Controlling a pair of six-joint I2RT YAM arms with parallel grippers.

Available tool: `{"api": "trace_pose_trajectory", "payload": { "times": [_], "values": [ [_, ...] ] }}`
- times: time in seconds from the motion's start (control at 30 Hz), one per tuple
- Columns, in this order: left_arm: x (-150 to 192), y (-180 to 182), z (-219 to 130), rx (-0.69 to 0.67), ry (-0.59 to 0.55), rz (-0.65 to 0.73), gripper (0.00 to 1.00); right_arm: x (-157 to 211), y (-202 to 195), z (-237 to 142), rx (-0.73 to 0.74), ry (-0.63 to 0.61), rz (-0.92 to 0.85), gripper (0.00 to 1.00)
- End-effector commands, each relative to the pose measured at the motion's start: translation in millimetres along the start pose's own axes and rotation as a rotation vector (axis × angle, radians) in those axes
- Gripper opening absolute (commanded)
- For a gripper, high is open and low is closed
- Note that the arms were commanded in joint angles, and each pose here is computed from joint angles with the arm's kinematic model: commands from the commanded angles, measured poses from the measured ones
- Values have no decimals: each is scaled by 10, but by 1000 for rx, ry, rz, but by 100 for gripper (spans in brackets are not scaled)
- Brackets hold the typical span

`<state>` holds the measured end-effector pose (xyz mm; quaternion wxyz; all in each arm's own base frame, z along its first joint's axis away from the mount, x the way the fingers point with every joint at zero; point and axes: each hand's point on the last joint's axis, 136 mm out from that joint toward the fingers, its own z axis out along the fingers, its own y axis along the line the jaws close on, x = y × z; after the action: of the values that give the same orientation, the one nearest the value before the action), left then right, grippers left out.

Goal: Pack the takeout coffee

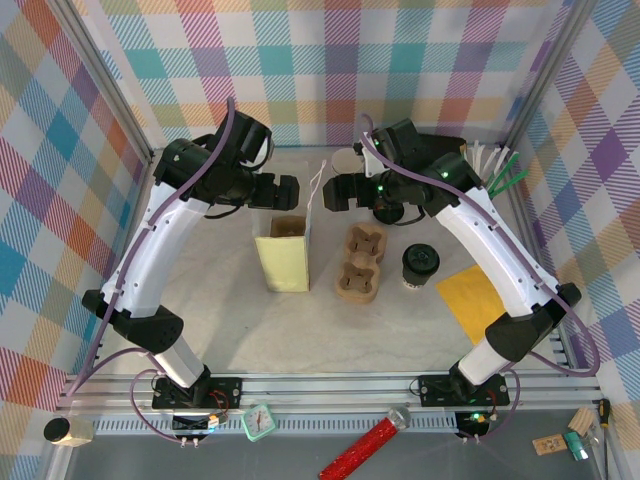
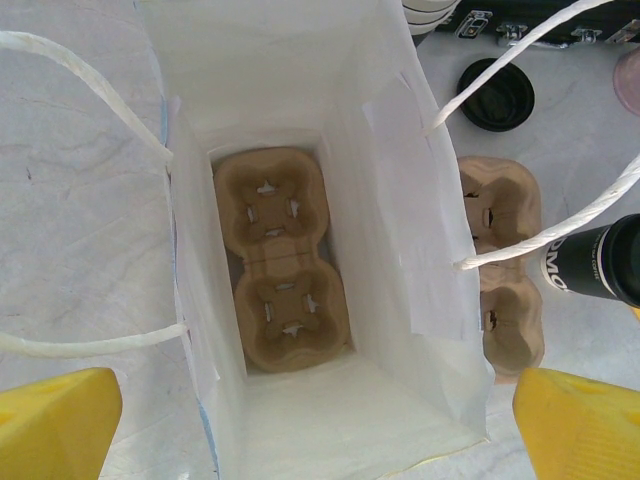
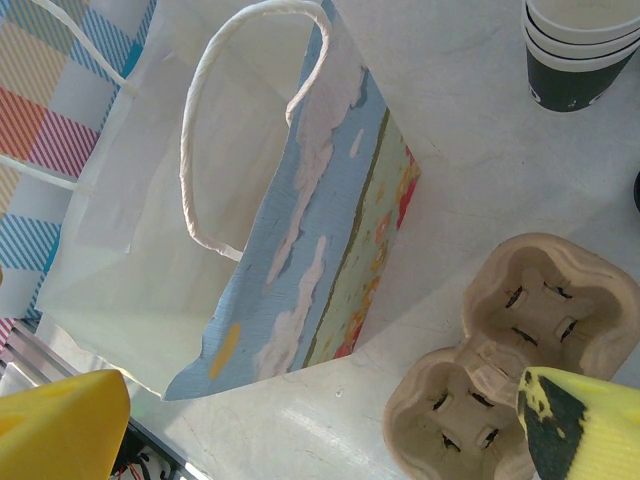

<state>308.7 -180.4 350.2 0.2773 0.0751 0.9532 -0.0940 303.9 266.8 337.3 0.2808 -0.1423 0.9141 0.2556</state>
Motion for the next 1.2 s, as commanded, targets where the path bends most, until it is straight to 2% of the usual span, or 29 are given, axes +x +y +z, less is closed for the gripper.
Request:
{"api": "trace_pose_trajectory", "payload": {
  "times": [0.0, 0.53, 0.73, 1.17],
  "values": [
    [9, -37, -62, 18, -1, 12, 100, 0, -9, -31, 0, -5, -12, 99],
    [206, -25, -65, 31, 65, -2, 100, -24, -30, -23, -4, -9, -2, 99],
    [191, -31, -81, 36, 51, -7, 100, -22, -119, -41, 8, -12, 29, 99],
    [142, -23, -69, 29, 31, -14, 100, -39, -210, -194, -71, -33, 92, 99]
  ]
}}
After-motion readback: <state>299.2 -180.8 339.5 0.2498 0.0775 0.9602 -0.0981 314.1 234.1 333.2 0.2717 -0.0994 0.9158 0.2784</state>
